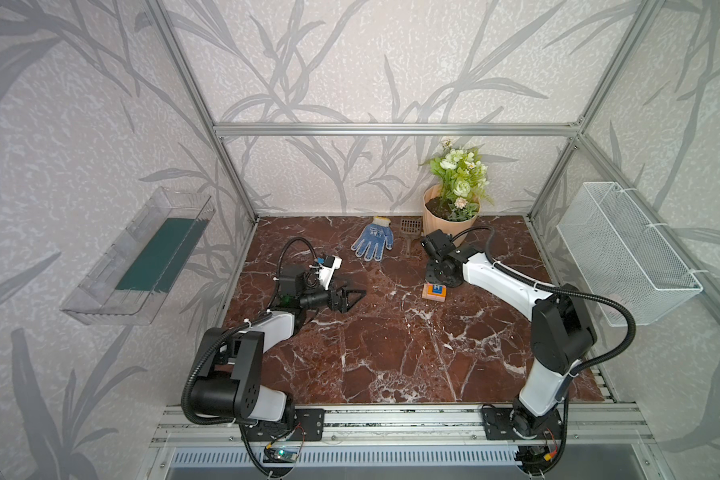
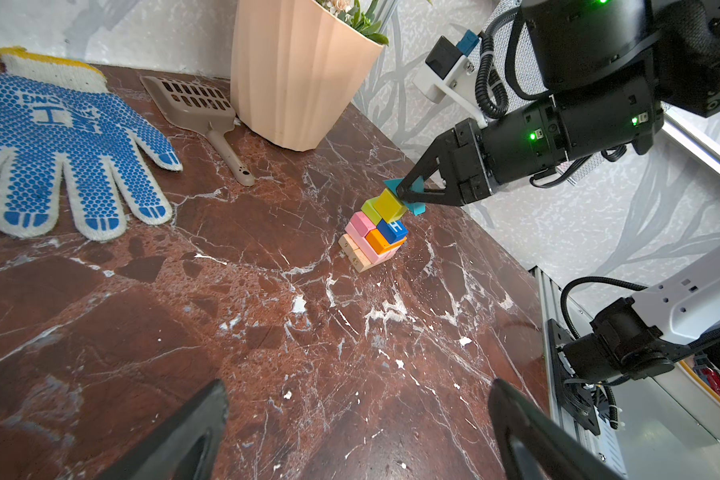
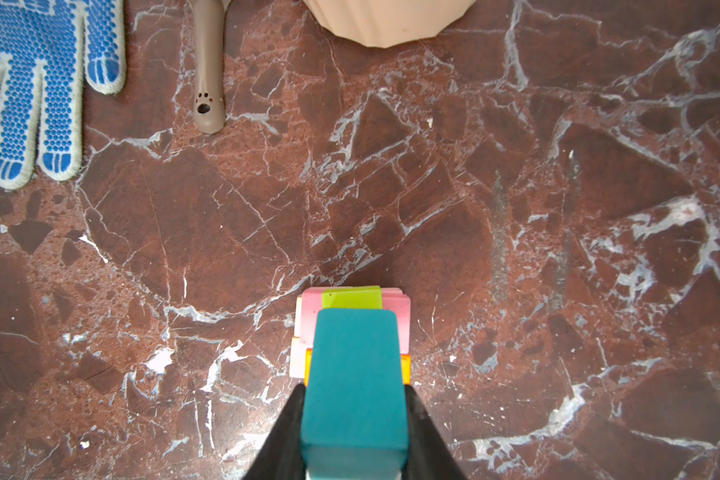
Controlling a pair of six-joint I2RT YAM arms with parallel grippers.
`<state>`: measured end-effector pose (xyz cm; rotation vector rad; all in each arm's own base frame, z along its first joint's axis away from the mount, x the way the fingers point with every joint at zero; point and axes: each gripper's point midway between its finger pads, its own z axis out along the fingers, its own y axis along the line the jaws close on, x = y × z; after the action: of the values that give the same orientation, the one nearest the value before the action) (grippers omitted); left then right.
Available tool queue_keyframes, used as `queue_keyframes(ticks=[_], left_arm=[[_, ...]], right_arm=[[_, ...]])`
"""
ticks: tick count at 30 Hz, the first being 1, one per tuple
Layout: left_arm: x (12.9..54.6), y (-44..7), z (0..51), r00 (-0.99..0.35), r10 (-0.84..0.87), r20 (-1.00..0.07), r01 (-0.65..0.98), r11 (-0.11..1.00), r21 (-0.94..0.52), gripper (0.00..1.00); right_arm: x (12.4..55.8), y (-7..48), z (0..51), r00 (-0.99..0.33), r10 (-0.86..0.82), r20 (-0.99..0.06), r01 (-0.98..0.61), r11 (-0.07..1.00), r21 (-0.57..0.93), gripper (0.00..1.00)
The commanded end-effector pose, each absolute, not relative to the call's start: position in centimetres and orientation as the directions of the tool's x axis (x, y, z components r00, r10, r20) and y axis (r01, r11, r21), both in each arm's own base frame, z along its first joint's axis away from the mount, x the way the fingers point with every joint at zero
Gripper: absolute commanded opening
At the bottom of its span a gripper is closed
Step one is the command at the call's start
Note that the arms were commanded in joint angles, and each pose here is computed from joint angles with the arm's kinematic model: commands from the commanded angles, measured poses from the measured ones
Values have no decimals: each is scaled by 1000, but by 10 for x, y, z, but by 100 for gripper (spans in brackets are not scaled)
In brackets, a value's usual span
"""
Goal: Build the wood block tower
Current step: 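Lower the teal block onto the stack top while the left arm moves closer, then open the right gripper to release the teal block on the stack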
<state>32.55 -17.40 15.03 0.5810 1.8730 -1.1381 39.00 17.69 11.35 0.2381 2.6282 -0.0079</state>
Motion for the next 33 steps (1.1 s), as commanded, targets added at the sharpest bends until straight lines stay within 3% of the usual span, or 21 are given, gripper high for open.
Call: queue_keyframes(ticks=[1,20,33], left_arm=[[318,-178,159,-486,-21,-874,778,445,-443,99],[318,-179,159,-485,-19,-874,780,443,-443,99],[317,-179,159,-485,-17,-874,781,440,-442,99]], right_arm=[[387,172,107,-871,173,-460,184,983,22,10],[388,171,106,-870,179,-460,192,981,19,35],[388,171,109,-868,179,-464,190,981,23,43]])
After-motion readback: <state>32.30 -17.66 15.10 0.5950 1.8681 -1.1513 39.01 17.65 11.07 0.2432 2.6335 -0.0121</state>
